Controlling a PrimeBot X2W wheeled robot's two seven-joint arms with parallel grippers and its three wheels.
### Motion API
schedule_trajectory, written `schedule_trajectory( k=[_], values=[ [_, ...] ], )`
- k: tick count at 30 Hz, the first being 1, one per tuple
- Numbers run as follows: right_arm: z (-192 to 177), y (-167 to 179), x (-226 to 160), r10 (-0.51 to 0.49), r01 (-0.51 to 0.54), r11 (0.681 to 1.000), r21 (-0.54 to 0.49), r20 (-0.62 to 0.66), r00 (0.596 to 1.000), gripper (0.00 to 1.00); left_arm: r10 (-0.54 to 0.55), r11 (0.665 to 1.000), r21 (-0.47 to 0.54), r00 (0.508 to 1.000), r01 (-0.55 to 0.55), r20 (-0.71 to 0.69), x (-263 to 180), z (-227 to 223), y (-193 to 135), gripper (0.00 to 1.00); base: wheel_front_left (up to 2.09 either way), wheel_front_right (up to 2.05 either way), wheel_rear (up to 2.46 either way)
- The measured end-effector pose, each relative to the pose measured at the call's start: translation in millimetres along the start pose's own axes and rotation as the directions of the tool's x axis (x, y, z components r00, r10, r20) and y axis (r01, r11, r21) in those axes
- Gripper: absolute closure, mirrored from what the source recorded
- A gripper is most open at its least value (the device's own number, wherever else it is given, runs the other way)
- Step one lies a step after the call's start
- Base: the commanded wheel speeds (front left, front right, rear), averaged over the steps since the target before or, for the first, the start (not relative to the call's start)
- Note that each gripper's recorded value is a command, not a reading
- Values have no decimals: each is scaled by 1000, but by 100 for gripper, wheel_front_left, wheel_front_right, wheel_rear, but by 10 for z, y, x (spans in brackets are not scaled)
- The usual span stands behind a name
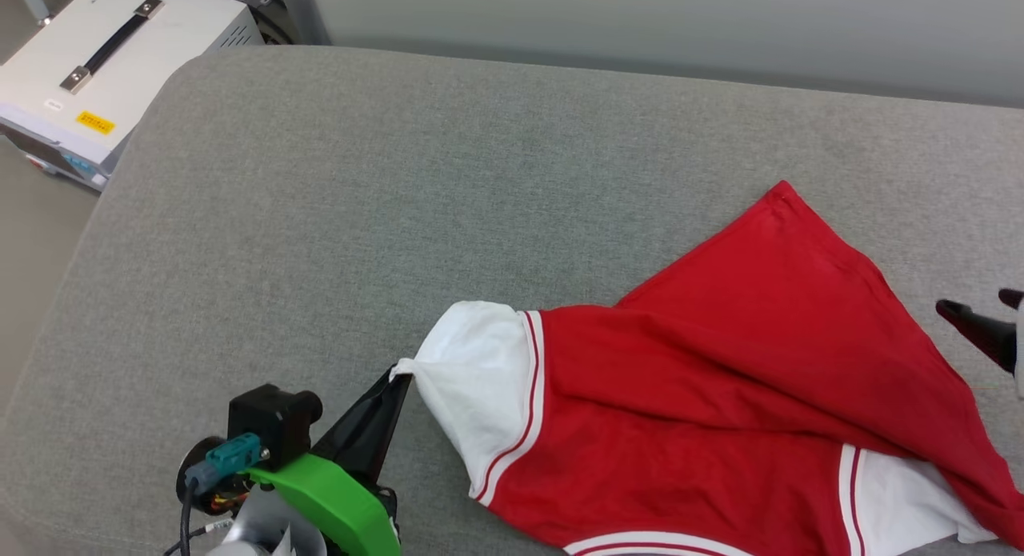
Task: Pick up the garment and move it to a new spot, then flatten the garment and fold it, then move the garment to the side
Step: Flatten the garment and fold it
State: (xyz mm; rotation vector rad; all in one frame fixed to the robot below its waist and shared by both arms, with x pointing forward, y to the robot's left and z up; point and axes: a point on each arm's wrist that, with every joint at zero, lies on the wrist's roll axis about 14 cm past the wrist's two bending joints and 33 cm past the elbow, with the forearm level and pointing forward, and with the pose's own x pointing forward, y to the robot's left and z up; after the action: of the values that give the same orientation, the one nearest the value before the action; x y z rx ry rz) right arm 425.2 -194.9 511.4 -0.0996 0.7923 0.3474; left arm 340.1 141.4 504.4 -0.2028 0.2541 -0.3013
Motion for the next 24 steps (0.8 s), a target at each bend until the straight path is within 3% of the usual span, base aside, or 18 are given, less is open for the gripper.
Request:
schedule_trajectory(
  k=[5, 9, 17, 24],
  values=[
    [333, 268, 249, 71, -70, 993, -92, 6, 997, 0, -5, 1000, 17, 1000, 4, 22, 50, 95, 10, 100, 0, 0, 0],
    [494, 386, 723, 97, -105, 984, -144, -63, 993, 0, 16, 1000, 8, 1000, -17, 20, 92, 90, 36, 100, 0, 0, 0],
    [487, 391, 1322, 92, -115, 984, -137, -165, 982, 0, 70, 997, -31, 997, -70, -15, 57, -38, 129, 100, 0, 0, 0],
    [268, 364, 1740, 69, -112, 983, -148, -271, 960, 0, 103, 993, -56, 994, -105, -46, 98, -150, 195, 100, 0, 0, 0]
  ],
)
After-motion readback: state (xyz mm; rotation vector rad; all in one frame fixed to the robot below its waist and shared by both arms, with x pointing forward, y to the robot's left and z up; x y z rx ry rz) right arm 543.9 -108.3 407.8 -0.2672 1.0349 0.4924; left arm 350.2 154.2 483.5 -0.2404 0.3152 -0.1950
